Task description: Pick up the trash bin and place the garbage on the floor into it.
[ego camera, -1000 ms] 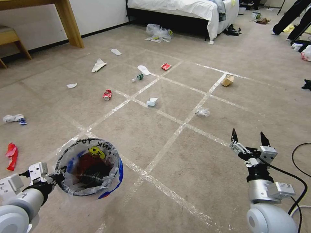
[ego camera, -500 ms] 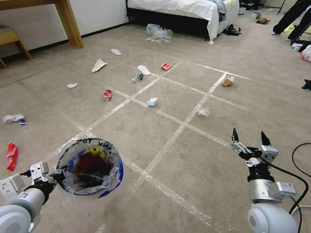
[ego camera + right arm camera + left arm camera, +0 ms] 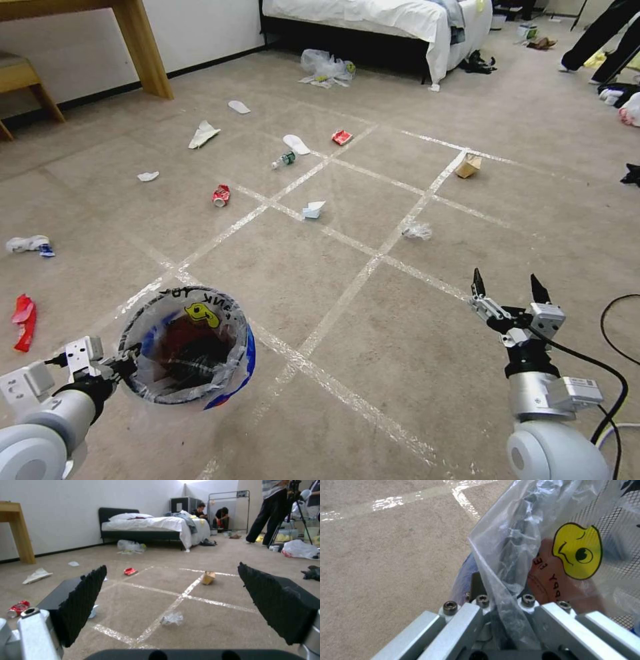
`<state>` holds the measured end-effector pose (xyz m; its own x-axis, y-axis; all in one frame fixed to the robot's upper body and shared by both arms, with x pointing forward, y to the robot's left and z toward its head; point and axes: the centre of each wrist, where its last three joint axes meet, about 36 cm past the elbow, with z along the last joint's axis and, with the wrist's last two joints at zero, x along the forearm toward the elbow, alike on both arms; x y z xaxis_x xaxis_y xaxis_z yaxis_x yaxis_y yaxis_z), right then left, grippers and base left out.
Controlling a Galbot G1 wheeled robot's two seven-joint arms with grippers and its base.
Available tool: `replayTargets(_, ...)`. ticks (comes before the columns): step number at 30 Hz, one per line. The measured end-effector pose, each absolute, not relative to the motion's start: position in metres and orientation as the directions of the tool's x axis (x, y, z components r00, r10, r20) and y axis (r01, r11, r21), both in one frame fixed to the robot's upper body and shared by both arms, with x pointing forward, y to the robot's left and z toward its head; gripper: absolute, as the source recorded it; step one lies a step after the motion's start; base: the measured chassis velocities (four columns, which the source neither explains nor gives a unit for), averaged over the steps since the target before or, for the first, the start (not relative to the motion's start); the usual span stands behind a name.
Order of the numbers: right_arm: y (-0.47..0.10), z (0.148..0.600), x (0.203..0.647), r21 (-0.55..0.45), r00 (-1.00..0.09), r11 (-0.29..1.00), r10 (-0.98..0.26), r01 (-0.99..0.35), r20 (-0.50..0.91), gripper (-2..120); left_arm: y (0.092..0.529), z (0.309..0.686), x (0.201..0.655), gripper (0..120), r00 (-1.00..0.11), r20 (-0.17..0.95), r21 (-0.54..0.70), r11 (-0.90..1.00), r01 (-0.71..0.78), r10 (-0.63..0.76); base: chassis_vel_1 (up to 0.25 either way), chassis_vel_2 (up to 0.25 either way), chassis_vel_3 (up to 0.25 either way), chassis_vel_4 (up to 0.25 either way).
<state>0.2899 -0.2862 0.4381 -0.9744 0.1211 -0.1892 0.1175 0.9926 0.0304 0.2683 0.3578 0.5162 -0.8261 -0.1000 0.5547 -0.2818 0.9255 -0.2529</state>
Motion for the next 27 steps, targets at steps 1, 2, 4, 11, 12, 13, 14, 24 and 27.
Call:
replayTargets(1,-0.2862,0.4381,0.2899,0.030,-0.974,0.993,0.121,0.117,-0.189,100,0.3578,0.5162,0.2683,1,-0.826,0.555,-0.253,0.926,-0.282,-0.100,0.000,0.000,0.000,0.000)
replayTargets(2,-0.2862,0.4374,0.2896,0.028,-0.975,0.993,0.120,0.117,-0.187,100,0.3584,0.5164,0.2684,1,-0.827,0.554,-0.253,0.925,-0.282,-0.100,-0.050,0.085,0.060,-0.035)
replayTargets(4,-0.2862,0.4371,0.2894,0.027,-0.975,0.993,0.120,0.117,-0.188,100,0.3587,0.5165,0.2684,1,-0.827,0.554,-0.254,0.925,-0.282,-0.100,-0.103,0.085,0.060,-0.072)
replayTargets(11,-0.2851,0.4361,0.2883,0.027,-0.975,0.993,0.115,0.112,-0.188,100,0.3594,0.5160,0.2680,1,-0.826,0.556,-0.264,0.922,-0.283,-0.094,-0.149,0.130,0.145,-0.129)
replayTargets(12,-0.2851,0.4361,0.2883,0.027,-0.975,0.993,0.115,0.112,-0.188,100,0.3594,0.5160,0.2680,1,-0.826,0.556,-0.264,0.922,-0.283,-0.094,-0.174,0.142,0.169,-0.147)
replayTargets(13,-0.2849,0.4363,0.2882,0.027,-0.975,0.993,0.114,0.111,-0.189,100,0.3599,0.5157,0.2679,1,-0.825,0.557,-0.263,0.922,-0.284,-0.095,-0.163,0.124,0.141,-0.132)
replayTargets(14,-0.2848,0.4363,0.2882,0.027,-0.975,0.994,0.114,0.110,-0.190,100,0.3601,0.5157,0.2678,1,-0.825,0.557,-0.263,0.922,-0.285,-0.096,-0.131,0.124,0.097,-0.111)
replayTargets(24,-0.2844,0.4361,0.2878,0.027,-0.975,0.994,0.114,0.111,-0.191,100,0.3604,0.5151,0.2679,1,-0.824,0.558,-0.264,0.921,-0.286,-0.096,-0.094,0.095,0.084,-0.096)
replayTargets(27,-0.2845,0.4363,0.2879,0.027,-0.975,0.994,0.113,0.110,-0.192,100,0.3602,0.5147,0.2681,1,-0.824,0.559,-0.266,0.921,-0.286,-0.094,-0.114,0.099,0.115,-0.107)
